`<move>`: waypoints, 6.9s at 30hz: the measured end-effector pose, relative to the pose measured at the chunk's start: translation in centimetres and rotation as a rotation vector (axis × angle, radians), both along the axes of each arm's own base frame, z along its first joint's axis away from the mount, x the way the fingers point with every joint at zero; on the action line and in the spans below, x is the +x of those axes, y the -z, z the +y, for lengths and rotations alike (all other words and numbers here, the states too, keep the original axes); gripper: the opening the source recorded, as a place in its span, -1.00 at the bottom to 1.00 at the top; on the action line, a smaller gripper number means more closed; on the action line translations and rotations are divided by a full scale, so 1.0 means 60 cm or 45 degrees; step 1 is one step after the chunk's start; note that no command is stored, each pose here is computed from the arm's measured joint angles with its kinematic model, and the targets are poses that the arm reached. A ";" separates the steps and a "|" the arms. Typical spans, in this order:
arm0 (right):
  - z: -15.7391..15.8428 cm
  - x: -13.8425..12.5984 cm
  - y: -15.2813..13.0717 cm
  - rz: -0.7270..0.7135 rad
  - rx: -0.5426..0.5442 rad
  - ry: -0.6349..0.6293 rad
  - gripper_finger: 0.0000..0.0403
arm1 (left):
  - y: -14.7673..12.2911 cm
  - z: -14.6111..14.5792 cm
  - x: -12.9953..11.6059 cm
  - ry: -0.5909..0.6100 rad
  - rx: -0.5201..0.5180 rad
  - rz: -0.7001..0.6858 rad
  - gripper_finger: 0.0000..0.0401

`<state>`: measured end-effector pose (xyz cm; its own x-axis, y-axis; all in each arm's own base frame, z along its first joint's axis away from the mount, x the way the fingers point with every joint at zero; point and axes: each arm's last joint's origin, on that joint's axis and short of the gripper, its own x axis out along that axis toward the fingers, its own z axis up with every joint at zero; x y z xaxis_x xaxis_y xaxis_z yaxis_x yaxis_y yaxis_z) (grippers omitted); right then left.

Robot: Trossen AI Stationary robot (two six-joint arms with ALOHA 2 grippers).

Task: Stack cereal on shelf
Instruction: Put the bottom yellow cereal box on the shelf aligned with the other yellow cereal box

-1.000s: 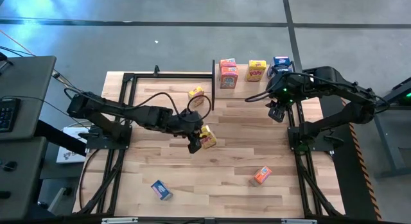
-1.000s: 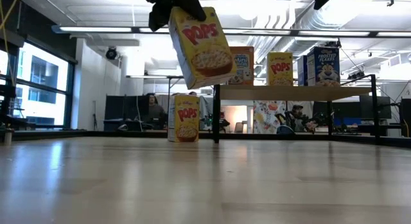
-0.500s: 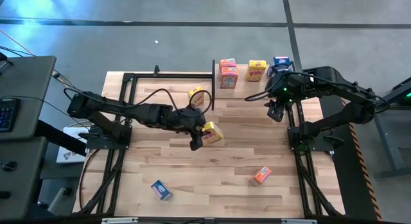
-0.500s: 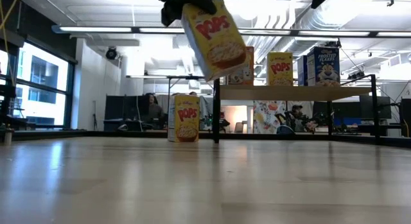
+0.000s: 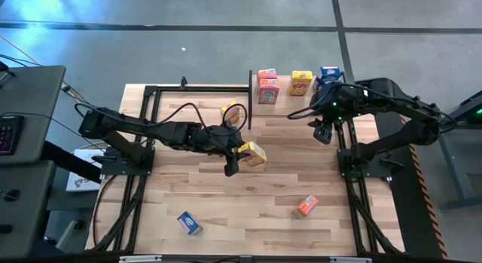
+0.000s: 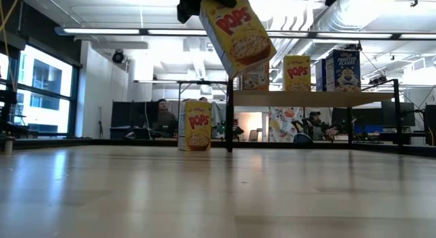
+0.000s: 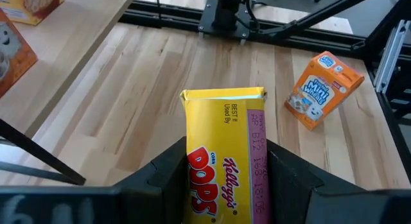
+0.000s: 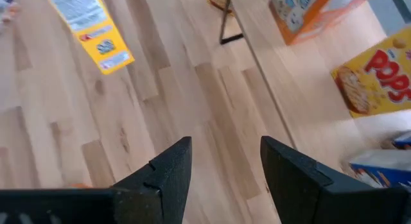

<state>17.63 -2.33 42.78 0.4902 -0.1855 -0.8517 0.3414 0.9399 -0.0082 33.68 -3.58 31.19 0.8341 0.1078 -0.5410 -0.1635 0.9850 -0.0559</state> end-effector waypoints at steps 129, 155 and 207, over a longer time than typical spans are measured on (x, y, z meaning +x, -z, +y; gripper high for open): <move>0.002 0.168 0.028 -0.353 0.195 -0.589 -0.02 | -0.059 0.001 0.026 -0.017 0.213 -0.490 -0.22; 0.002 0.166 0.030 -0.327 0.199 -0.578 -0.19 | -0.078 0.001 0.025 0.004 0.306 -0.602 0.04; 0.004 -0.104 0.168 -0.830 -0.390 0.019 -0.18 | 0.001 0.090 -0.054 -0.476 0.326 -0.151 0.04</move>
<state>11.41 -2.07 32.67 0.8768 -0.3796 -0.2953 0.3793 0.9233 -0.0607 30.44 1.81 31.11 0.7669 0.5304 -0.3613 -0.5172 0.8441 0.1416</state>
